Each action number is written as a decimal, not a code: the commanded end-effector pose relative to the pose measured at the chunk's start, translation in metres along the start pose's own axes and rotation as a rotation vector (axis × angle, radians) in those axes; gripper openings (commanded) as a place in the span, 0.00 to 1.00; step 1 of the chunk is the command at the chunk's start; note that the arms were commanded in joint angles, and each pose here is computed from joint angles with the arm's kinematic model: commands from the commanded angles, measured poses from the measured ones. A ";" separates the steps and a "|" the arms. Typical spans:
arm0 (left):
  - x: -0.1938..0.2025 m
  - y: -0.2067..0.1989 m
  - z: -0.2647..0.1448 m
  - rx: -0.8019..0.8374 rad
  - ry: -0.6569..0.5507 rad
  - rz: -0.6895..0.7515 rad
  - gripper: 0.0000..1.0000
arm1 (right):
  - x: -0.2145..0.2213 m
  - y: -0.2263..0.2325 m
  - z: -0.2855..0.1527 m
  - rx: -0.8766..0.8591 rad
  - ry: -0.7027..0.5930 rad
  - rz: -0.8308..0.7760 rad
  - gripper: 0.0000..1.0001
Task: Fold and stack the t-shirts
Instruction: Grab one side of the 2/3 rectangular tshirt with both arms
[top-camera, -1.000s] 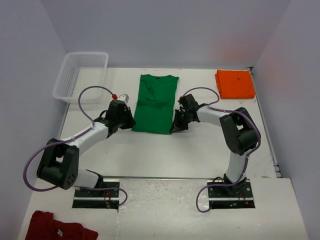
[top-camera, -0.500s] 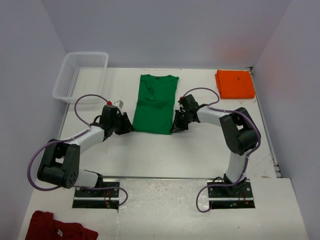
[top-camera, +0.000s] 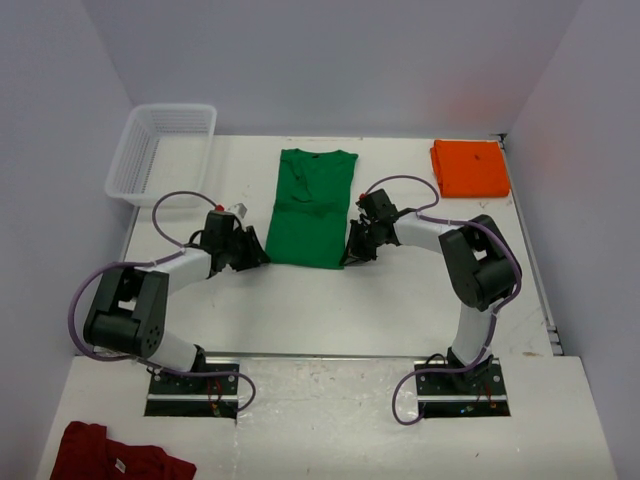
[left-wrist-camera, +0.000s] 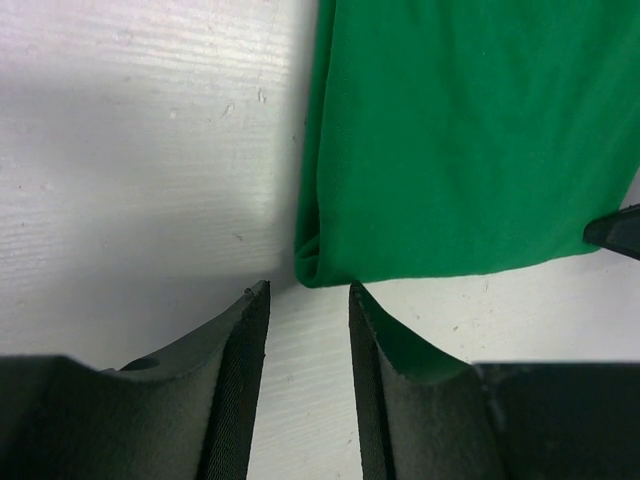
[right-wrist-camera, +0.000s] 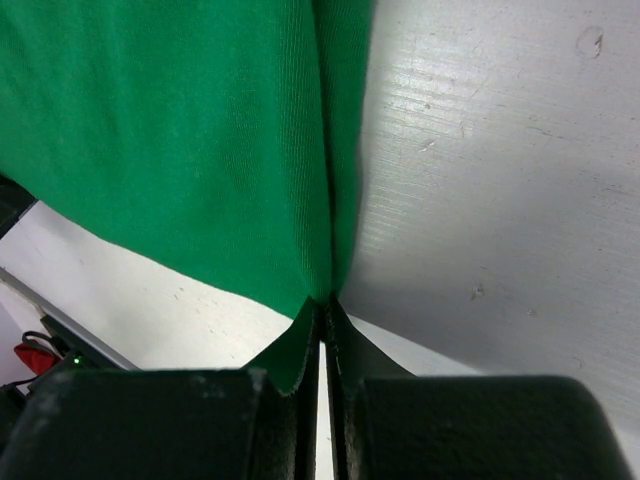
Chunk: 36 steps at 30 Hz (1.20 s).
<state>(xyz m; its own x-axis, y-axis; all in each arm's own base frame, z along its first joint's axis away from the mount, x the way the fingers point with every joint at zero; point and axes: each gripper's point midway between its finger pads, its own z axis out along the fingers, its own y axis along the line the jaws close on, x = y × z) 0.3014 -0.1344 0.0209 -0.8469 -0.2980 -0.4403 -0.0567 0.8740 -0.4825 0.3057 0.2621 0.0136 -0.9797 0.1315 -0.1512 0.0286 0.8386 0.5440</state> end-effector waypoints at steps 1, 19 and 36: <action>-0.025 -0.011 0.004 0.046 -0.070 0.023 0.40 | -0.001 -0.008 0.003 0.025 -0.012 -0.018 0.00; -0.009 0.003 0.021 0.017 -0.014 0.001 0.00 | -0.003 -0.009 0.001 0.034 -0.021 -0.016 0.00; 0.086 -0.061 -0.025 0.149 0.036 -0.023 0.00 | 0.044 -0.021 -0.038 0.106 -0.069 -0.082 0.00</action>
<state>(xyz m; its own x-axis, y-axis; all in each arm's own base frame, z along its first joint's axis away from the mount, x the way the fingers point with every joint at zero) 0.2321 -0.1937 0.0272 -0.8676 -0.2599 -0.4239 0.0331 0.8204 -0.5708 0.2718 0.2373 0.0222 -0.9690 0.1143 -0.2192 -0.0025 0.8820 0.4712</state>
